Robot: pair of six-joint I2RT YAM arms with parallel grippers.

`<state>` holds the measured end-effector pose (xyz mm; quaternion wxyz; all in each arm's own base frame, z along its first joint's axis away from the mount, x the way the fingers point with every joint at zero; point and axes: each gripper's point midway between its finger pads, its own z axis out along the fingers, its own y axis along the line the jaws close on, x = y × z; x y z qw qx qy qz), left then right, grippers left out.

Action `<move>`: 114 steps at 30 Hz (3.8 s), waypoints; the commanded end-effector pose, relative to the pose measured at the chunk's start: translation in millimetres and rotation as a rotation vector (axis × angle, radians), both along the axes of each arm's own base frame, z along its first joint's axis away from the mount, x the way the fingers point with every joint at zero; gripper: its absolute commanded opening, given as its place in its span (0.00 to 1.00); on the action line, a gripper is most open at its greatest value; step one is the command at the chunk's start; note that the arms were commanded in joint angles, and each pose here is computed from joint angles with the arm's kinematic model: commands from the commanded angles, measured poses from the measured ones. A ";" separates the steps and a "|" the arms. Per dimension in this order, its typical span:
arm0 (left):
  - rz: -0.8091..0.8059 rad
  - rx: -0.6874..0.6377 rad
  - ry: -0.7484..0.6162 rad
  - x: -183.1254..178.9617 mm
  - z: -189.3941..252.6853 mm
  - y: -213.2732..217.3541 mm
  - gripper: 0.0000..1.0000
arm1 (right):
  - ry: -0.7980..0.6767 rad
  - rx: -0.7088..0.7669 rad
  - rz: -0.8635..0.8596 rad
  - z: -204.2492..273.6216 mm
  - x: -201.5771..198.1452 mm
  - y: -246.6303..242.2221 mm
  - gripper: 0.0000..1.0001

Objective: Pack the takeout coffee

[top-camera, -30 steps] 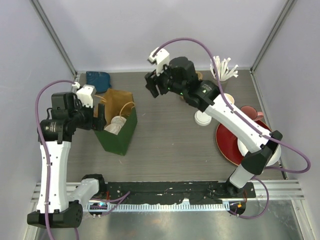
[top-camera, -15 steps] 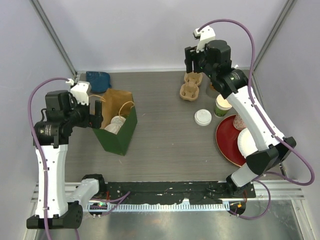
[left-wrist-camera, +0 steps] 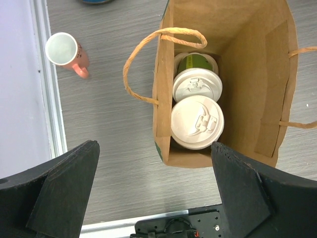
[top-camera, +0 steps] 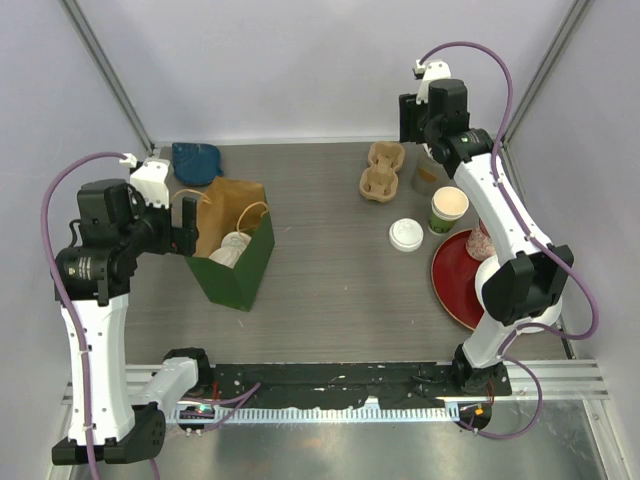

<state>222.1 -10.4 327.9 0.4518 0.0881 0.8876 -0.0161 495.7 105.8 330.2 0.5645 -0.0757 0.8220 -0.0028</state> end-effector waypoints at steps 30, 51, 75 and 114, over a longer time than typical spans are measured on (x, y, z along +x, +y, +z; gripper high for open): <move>-0.005 0.013 -0.019 1.6 14.4 0.7 1.00 | 0.159 -0.131 -0.282 -110.3 60.5 -82.7 0.37; -0.036 0.003 -0.025 -0.5 11.1 -4.3 0.99 | -0.009 -0.104 -0.267 44.8 -11.4 -91.3 0.01; -0.038 0.004 -0.053 -4.6 16.8 -4.7 1.00 | -0.337 0.284 1.079 205.9 -236.1 198.2 0.01; -0.038 0.025 -0.042 -9.5 10.8 -1.9 1.00 | -0.234 0.107 0.366 143.9 -85.9 148.3 0.76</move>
